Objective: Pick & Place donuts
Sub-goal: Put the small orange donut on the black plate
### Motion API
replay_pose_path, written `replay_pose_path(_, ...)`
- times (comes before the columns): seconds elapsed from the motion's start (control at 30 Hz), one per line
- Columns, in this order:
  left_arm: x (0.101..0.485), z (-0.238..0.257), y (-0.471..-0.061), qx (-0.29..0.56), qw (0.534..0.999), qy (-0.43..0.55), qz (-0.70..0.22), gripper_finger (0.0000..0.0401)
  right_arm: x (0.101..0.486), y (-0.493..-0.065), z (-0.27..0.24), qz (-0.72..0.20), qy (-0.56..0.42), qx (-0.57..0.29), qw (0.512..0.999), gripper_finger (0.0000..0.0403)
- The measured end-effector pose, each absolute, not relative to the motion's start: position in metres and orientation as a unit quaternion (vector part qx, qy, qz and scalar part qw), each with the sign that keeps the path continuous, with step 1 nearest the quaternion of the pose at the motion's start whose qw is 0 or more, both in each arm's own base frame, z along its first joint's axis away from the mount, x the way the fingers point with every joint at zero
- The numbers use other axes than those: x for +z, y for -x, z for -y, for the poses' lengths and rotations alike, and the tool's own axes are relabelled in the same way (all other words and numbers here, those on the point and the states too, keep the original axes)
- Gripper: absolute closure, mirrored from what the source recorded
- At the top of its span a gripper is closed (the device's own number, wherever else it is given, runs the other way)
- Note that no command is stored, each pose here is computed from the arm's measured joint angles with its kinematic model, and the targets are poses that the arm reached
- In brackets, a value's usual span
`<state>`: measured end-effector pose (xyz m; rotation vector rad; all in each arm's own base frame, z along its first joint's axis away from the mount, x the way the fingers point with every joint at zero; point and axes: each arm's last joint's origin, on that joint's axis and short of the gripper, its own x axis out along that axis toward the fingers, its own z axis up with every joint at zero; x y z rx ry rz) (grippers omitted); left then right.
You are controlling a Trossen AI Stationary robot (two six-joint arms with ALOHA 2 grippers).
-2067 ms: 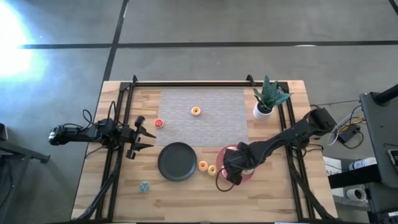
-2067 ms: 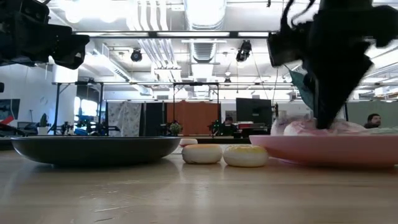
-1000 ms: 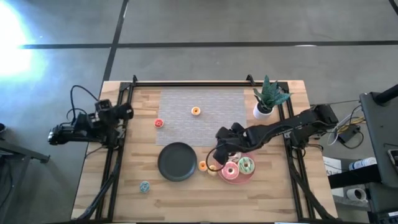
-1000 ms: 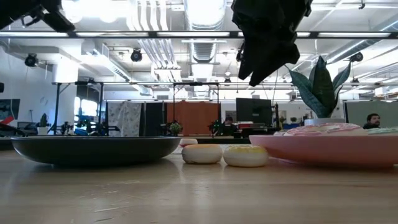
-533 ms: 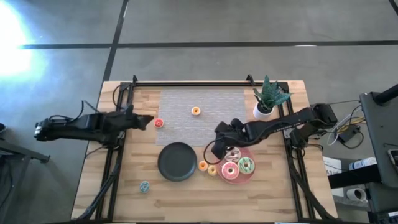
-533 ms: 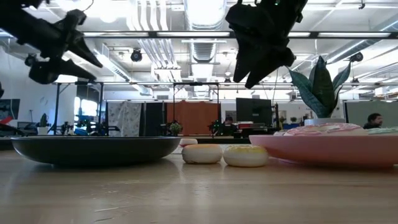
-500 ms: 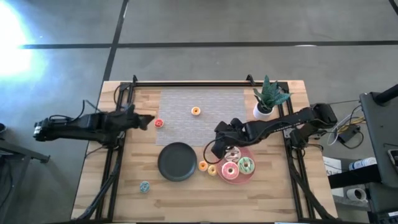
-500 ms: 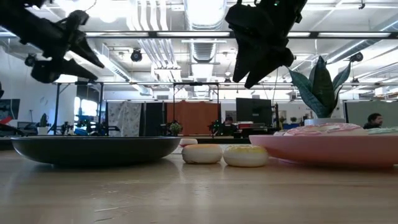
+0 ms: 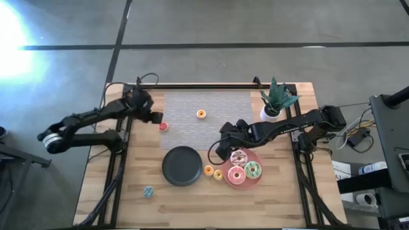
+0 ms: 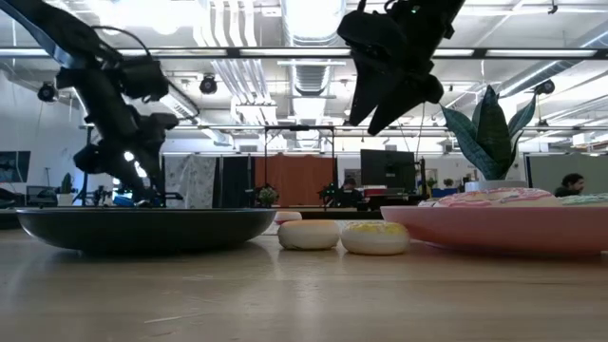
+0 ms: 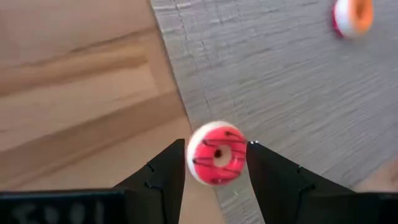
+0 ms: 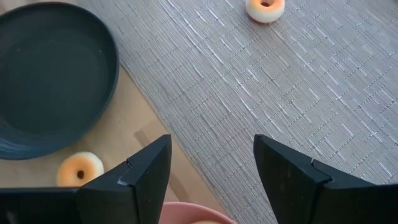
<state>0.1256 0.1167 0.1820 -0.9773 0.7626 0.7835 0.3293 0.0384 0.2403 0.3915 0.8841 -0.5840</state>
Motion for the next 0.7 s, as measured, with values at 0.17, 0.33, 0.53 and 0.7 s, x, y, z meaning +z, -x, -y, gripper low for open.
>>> replay_pose_path(0.17,0.174,-0.127,-0.125,0.316,0.742,0.465,-0.366,0.0257,0.240,-0.330,-0.039,-0.415,-0.186,-0.276,0.847,0.0181)
replay_pose_path(0.33,0.160,-0.131,-0.131,0.306,0.729,0.463,-0.399,0.0257,0.240,-0.330,-0.038,-0.416,-0.182,-0.276,0.847,0.0181)
replay_pose_path(0.53,0.144,-0.138,-0.137,0.300,0.719,0.461,-0.424,0.0261,0.238,-0.329,-0.038,-0.421,-0.174,-0.273,0.847,0.0181)
replay_pose_path(0.7,0.137,-0.140,-0.139,0.290,0.715,0.455,-0.444,0.0287,0.236,-0.328,-0.037,-0.424,-0.172,-0.274,0.846,0.0181)
